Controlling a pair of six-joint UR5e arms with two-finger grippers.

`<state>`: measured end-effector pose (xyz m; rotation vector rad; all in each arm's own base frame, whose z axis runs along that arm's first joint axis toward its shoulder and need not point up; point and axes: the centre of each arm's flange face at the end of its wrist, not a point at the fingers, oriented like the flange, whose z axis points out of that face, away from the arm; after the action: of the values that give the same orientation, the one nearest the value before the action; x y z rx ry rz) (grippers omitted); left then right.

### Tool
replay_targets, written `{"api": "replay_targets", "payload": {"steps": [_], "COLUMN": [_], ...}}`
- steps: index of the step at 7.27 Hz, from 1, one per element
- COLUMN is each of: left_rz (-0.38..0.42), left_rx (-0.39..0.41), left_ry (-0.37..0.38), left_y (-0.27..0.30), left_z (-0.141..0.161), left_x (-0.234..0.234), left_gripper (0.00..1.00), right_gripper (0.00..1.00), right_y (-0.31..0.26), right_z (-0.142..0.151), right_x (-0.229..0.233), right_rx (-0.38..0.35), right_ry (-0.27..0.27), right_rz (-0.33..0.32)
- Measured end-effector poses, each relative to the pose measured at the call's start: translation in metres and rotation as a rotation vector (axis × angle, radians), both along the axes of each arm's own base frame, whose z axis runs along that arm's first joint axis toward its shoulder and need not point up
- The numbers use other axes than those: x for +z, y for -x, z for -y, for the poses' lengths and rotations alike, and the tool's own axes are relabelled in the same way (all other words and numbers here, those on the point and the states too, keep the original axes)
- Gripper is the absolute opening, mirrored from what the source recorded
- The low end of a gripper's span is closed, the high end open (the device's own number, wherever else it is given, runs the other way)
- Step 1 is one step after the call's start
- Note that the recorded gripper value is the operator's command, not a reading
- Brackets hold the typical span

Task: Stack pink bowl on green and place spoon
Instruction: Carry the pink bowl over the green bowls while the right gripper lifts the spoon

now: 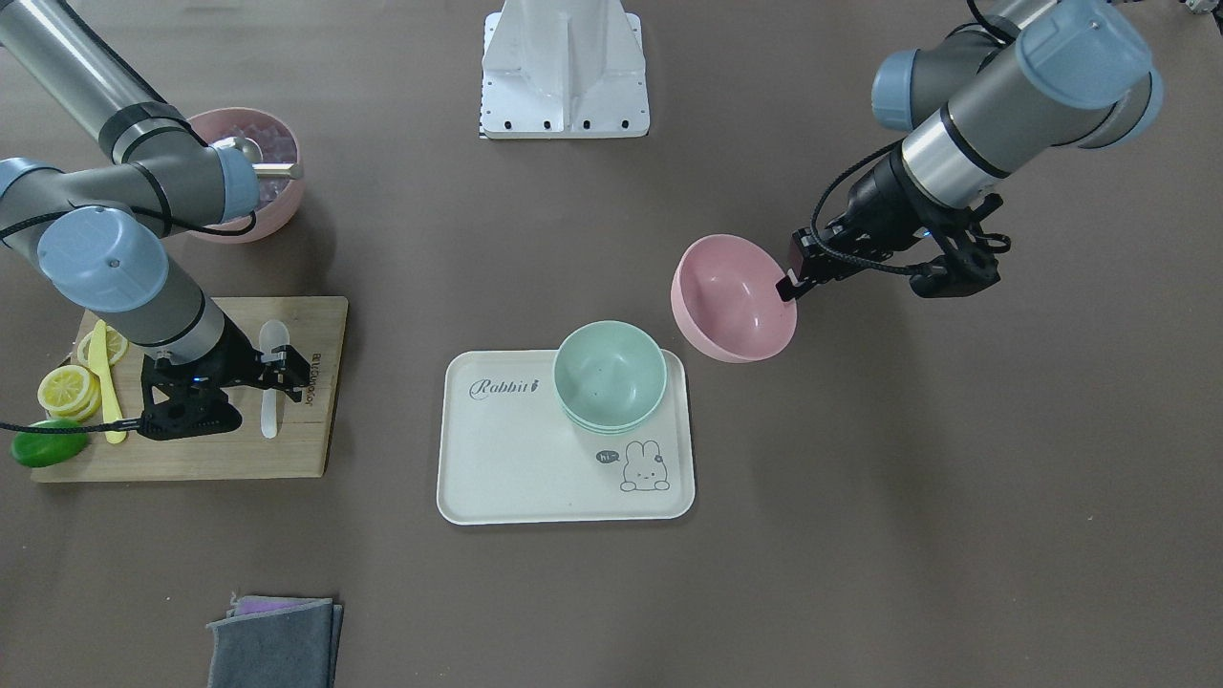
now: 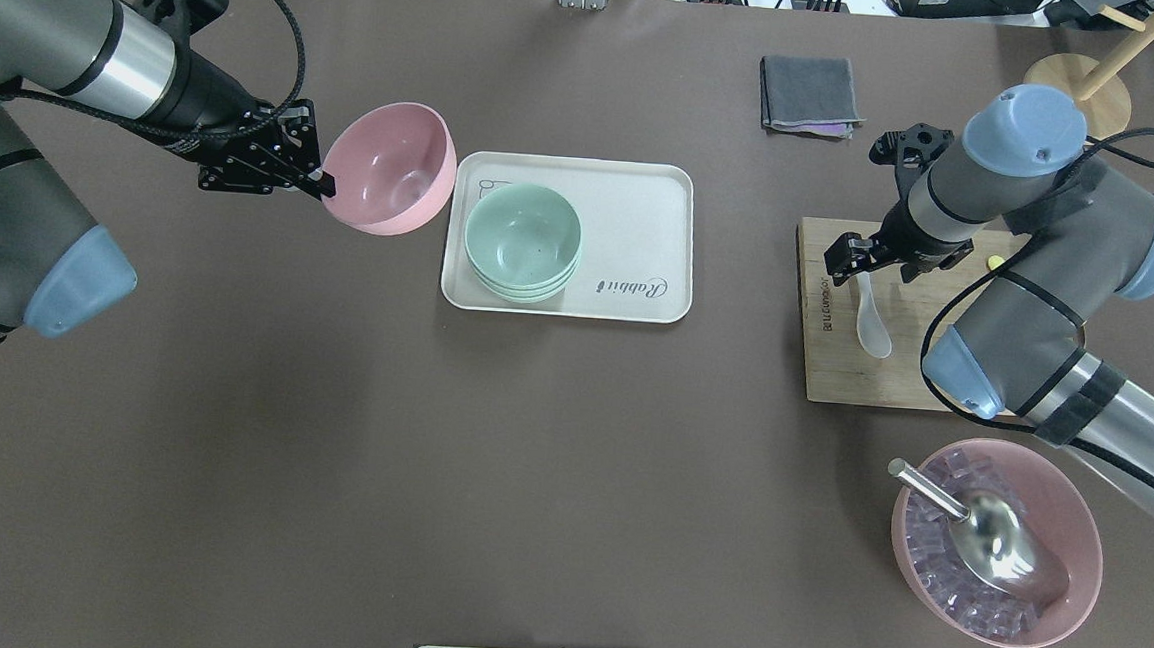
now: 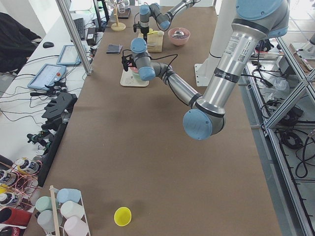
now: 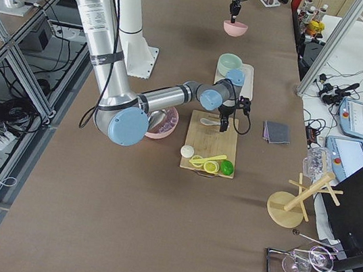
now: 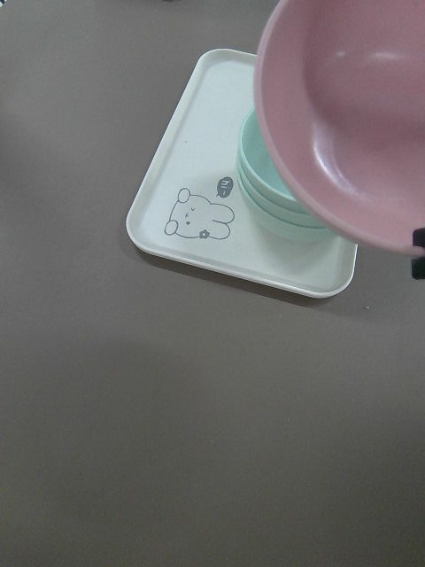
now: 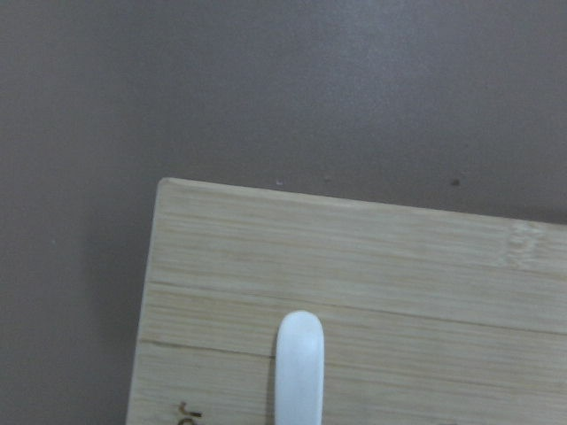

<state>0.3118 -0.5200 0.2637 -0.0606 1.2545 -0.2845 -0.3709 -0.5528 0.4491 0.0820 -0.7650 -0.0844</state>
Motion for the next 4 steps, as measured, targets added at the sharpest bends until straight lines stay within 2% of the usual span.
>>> {"api": "replay_targets", "payload": {"steps": [1,2,4], "left_rz": [0.002,0.002,0.0], "left_rx": [-0.002,-0.002,-0.001], "left_ry": [0.0,0.0,-0.003], "left_y": [-0.0017,-0.003,-0.0038], "left_z": [0.0014,0.0019,0.0016], "left_x": [-0.0002,-0.0007,-0.0027], "left_gripper": [0.0,0.0,0.0], "right_gripper": [0.07,0.0,0.0], "right_y": [-0.0004,-0.0006,-0.0006], "right_z": [-0.0008,-0.0018,-0.0033], "right_x": [0.0008,0.0028,0.0025], "right_rx": [-0.001,-0.002,0.0], "right_ry": [0.001,0.003,0.002], "right_rz": [0.0,-0.001,-0.001]}}
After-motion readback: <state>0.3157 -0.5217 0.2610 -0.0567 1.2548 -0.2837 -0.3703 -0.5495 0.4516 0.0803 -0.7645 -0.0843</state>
